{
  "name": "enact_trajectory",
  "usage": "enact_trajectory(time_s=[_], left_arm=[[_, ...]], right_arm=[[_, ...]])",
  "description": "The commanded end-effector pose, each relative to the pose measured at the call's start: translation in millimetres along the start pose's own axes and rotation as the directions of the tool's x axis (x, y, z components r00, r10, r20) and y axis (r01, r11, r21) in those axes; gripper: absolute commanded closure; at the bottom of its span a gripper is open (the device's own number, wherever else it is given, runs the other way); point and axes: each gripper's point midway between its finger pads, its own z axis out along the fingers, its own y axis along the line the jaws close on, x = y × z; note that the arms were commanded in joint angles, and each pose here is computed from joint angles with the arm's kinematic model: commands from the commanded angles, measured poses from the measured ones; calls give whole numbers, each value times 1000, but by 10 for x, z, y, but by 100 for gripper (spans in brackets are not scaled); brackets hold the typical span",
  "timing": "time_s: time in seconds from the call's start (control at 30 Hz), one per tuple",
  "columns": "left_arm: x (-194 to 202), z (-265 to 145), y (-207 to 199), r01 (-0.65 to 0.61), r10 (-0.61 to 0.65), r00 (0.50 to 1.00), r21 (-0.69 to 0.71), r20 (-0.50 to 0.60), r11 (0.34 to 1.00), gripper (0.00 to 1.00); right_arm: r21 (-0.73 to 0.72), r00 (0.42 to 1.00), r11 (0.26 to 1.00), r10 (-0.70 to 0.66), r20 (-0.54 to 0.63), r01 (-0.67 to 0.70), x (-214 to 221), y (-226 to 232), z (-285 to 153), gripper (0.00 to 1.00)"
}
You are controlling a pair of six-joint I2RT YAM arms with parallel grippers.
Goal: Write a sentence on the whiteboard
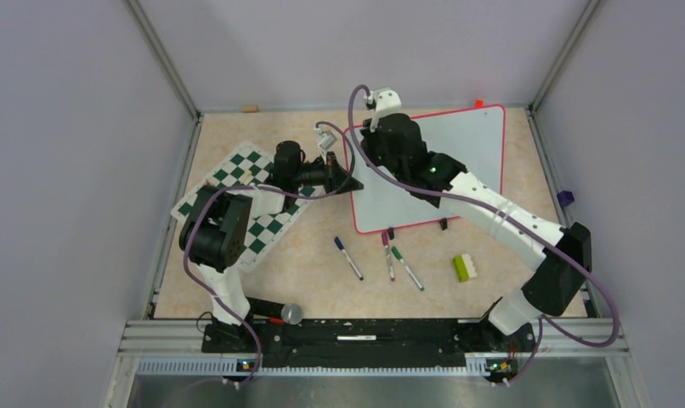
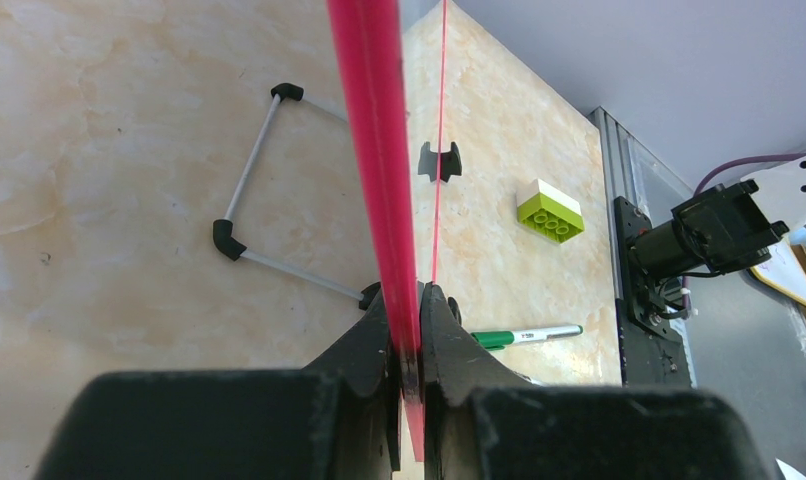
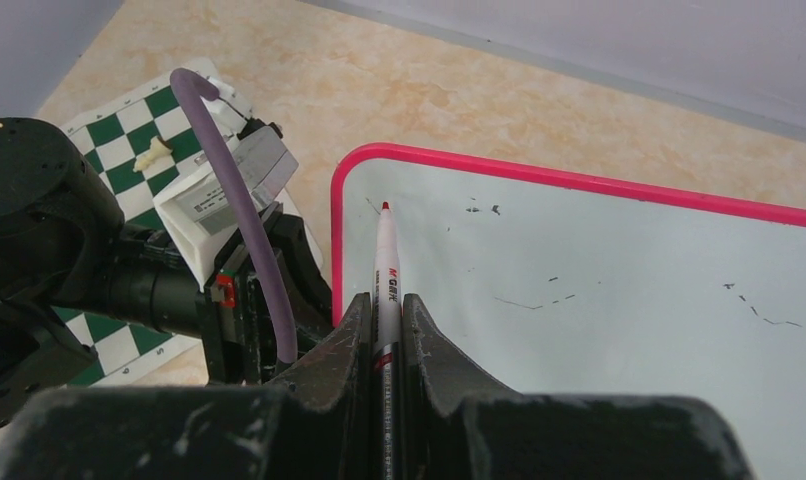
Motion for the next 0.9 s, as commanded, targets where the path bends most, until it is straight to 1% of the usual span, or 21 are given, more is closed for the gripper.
enact_trajectory(time_s=[0.0, 0.43, 0.87], left_arm=[[306, 46, 154, -60, 59, 996, -13, -62, 998, 100], [313, 43, 153, -62, 60, 996, -16, -62, 998, 100], [315, 40, 154, -61, 60, 996, -19, -62, 998, 100]], right_arm=[[25, 996, 1000, 15, 91, -17, -356, -59, 2, 100], [56, 999, 998, 11, 49, -14, -200, -135, 102, 100], [79, 1000, 997, 8, 18, -9, -10, -241, 9, 100]])
